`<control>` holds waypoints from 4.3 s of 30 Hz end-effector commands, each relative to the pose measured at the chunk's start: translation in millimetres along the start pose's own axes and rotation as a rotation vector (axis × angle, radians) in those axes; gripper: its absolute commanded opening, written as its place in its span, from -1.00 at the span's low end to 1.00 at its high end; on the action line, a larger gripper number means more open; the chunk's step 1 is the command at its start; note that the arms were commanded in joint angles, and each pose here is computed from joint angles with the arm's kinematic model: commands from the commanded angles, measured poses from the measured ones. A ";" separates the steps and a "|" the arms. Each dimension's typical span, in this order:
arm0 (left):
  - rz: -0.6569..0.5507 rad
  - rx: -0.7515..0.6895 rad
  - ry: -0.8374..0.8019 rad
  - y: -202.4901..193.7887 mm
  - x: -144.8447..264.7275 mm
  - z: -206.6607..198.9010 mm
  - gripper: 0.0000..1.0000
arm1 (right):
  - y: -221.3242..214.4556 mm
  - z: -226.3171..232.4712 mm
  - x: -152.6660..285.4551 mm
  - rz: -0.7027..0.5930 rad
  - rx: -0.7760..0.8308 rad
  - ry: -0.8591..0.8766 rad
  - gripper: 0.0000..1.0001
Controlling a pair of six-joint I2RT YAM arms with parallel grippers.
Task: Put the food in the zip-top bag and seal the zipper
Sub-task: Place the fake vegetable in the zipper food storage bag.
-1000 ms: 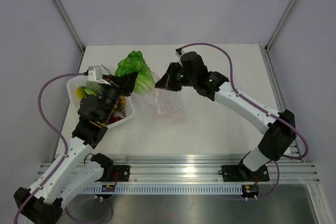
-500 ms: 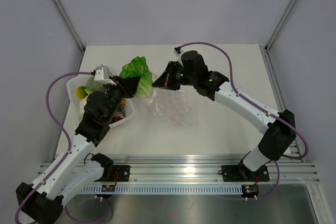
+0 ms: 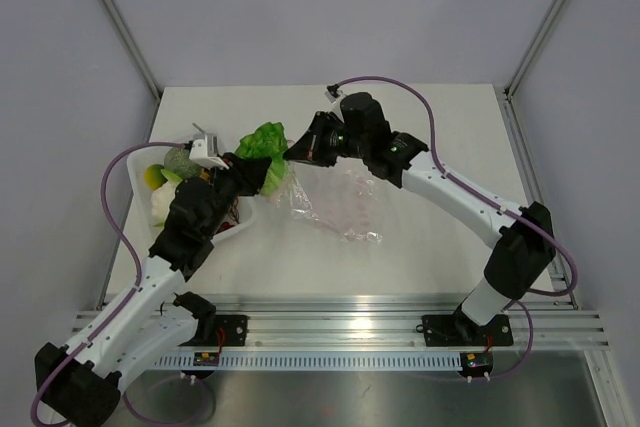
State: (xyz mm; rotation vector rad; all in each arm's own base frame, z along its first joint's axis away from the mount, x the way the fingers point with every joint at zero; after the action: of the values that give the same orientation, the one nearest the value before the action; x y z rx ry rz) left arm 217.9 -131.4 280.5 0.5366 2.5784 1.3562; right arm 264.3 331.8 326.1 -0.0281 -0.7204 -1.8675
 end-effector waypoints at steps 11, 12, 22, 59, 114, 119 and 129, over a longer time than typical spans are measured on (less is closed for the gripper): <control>-0.086 0.025 0.003 24.1 1.3 -11.1 -1.00 | 13.8 5.6 -30.7 -0.071 0.033 0.242 -1.00; -0.096 0.013 0.029 27.5 1.8 -9.5 -1.00 | 13.3 4.0 -34.4 -0.064 0.035 0.252 -1.00; -0.138 -0.071 0.106 48.3 10.5 -2.6 -1.00 | 12.8 7.7 -72.5 -0.017 0.035 0.371 -1.00; -0.140 0.391 0.269 18.9 14.4 29.6 -1.00 | 2.1 7.8 -54.2 -0.146 -0.052 0.643 -1.00; -0.043 0.508 0.010 -28.2 9.6 41.1 -1.00 | -3.9 11.4 -48.4 -0.105 -0.078 0.710 -1.00; 0.020 0.503 0.012 -31.7 4.5 39.3 -1.00 | -2.9 13.6 -49.2 -0.104 -0.076 0.715 -1.00; 0.034 0.454 0.004 -15.7 2.6 28.2 -0.90 | -2.0 17.6 -46.6 -0.109 -0.063 0.724 -1.00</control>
State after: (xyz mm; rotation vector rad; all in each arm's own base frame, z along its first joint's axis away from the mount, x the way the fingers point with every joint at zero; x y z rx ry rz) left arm 221.8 -113.8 222.7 0.6176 3.0203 0.7419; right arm 285.7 379.6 289.4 0.4680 -0.1821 -1.8450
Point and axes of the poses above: each gripper's point midway between its finger pads, its own x axis back along the fingers, its own z axis along the line the jaws close on, y = z × x, the point moved 8 cm from there along x, back along the fingers, and after that the axes turned 2 degrees about x, right-handed, at the moved point
